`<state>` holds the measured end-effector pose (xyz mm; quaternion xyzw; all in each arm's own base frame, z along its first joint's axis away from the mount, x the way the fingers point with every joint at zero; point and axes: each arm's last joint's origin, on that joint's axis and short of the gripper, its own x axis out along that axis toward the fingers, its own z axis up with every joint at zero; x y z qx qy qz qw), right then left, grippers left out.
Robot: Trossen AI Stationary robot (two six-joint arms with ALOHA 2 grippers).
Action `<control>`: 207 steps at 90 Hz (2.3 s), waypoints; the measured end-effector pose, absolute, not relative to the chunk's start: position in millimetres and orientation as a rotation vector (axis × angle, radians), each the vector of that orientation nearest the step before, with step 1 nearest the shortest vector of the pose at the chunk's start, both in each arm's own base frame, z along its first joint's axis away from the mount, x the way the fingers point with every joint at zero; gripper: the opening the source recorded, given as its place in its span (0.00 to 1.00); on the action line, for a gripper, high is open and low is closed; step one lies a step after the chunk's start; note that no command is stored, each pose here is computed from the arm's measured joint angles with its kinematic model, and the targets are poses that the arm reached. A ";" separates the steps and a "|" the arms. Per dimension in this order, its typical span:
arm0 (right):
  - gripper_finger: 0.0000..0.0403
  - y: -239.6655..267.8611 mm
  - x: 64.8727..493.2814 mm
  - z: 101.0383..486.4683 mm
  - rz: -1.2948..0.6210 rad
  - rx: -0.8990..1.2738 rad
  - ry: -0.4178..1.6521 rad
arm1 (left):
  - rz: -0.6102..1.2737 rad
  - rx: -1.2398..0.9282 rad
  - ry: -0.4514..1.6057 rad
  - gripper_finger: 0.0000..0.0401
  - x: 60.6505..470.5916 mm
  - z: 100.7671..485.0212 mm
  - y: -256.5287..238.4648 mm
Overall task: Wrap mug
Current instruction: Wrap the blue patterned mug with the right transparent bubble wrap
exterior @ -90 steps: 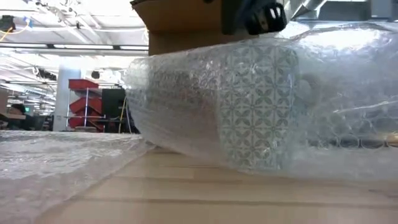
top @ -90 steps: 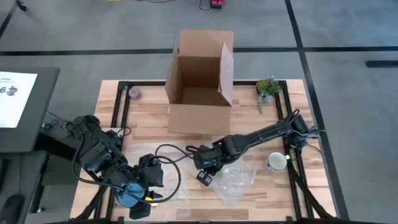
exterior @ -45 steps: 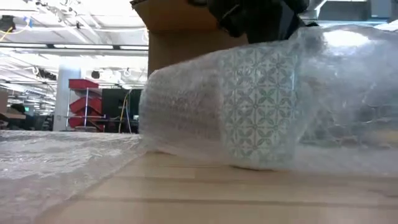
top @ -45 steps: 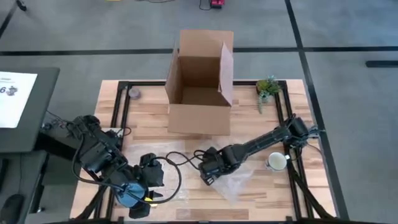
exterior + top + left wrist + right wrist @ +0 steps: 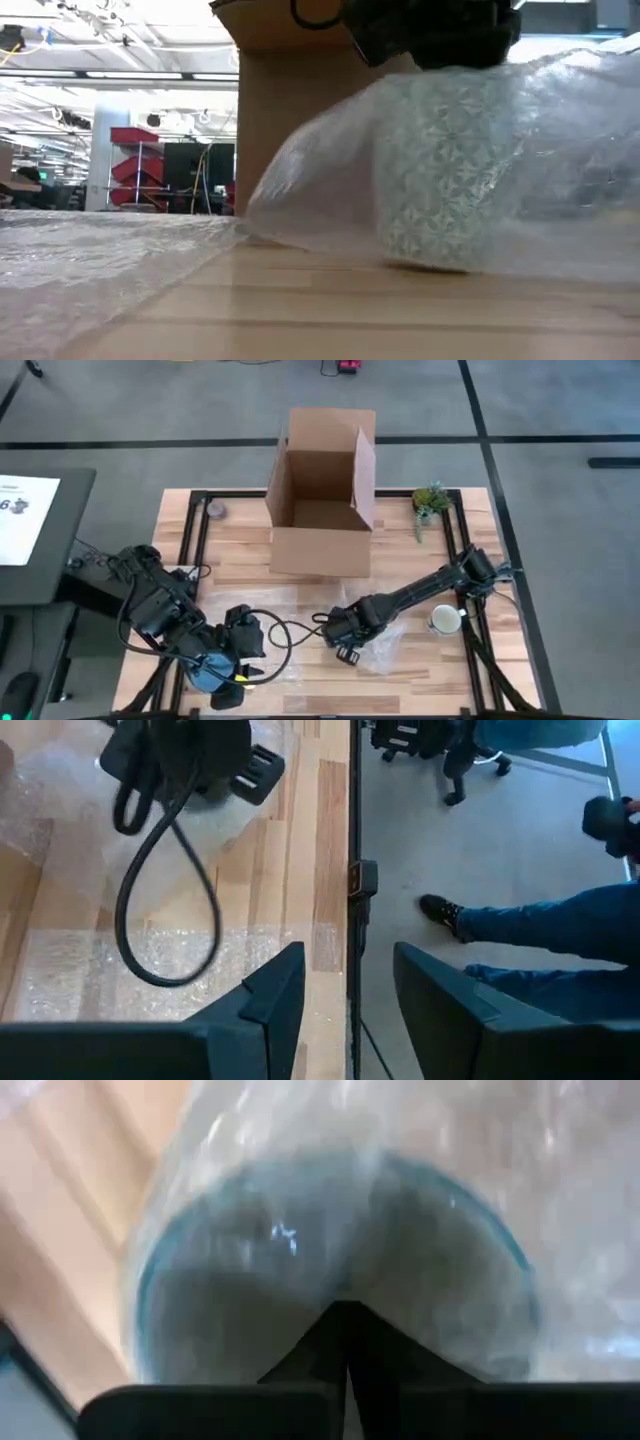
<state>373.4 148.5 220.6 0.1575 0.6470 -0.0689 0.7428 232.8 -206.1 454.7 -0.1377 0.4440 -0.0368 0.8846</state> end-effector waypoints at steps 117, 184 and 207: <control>0.00 200.3 353.1 226.6 0.006 0.063 1.521 | 0.021 -0.337 0.877 0.33 228.8 454.8 -208.8; 0.05 176.6 376.6 214.8 -0.475 0.634 1.458 | 0.023 -0.323 0.869 0.33 229.2 455.0 -208.4; 0.17 177.6 383.9 189.9 -0.506 0.600 1.506 | 0.020 -0.318 0.869 0.33 229.2 455.0 -208.4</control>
